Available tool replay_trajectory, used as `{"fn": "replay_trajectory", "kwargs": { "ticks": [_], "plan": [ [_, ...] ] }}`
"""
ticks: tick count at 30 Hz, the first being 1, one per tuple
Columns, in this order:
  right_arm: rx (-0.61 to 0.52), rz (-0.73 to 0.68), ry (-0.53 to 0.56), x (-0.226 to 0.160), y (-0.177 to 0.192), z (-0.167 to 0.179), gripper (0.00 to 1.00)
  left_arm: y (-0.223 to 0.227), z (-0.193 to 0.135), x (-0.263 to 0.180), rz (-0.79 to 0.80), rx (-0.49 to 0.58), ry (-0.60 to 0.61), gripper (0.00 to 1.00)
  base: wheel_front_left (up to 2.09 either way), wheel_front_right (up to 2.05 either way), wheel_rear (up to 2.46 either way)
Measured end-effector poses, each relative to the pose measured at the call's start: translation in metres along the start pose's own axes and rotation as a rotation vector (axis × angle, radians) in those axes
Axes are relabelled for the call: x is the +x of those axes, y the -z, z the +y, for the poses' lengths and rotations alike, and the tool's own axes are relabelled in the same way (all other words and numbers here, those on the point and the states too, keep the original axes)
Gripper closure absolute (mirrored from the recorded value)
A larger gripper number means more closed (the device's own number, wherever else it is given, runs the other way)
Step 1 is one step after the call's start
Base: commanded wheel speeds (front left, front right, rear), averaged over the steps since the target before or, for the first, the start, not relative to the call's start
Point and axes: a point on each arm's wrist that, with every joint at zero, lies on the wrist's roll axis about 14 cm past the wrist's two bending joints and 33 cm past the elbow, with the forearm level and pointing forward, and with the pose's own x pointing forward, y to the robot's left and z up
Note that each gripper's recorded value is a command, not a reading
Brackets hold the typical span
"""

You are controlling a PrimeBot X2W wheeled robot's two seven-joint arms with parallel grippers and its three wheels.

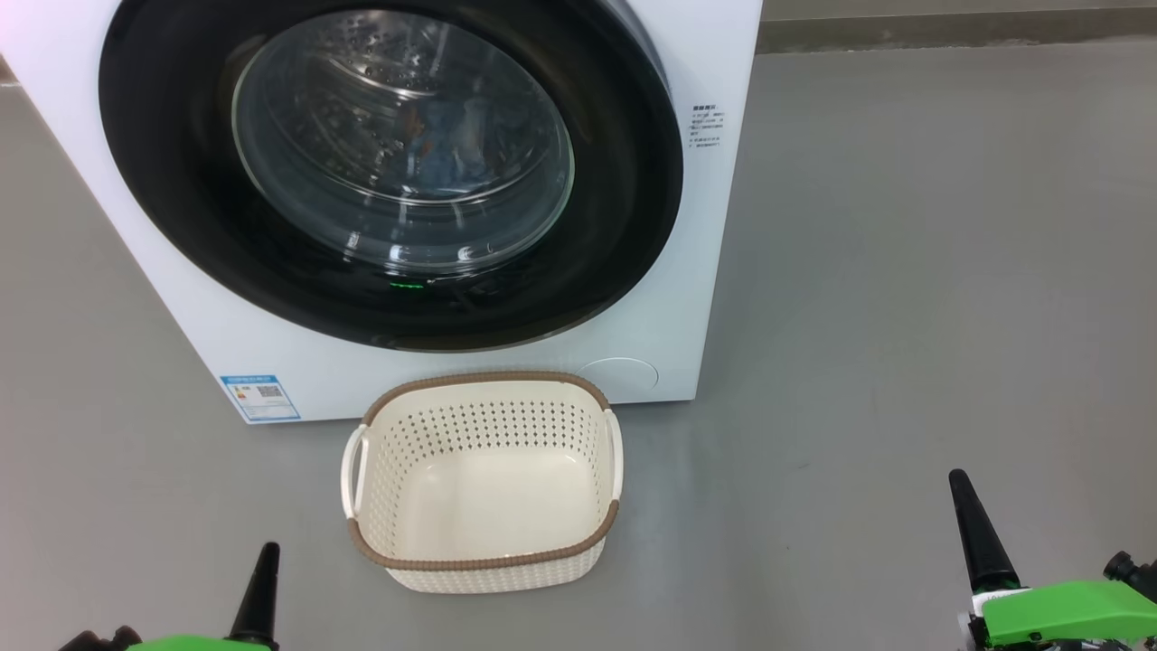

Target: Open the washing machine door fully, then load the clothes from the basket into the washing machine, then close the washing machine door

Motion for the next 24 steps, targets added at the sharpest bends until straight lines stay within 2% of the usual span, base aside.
{"fn": "replay_trajectory", "kwargs": {
  "ticks": [24],
  "plan": [
    [0.263, 0.020, 0.015, 0.002, 0.001, -0.006, 1.00, -0.001, -0.013, 0.008, 0.025, -0.220, 0.042, 1.00, 0.00, 0.00, 0.00]
  ]
}}
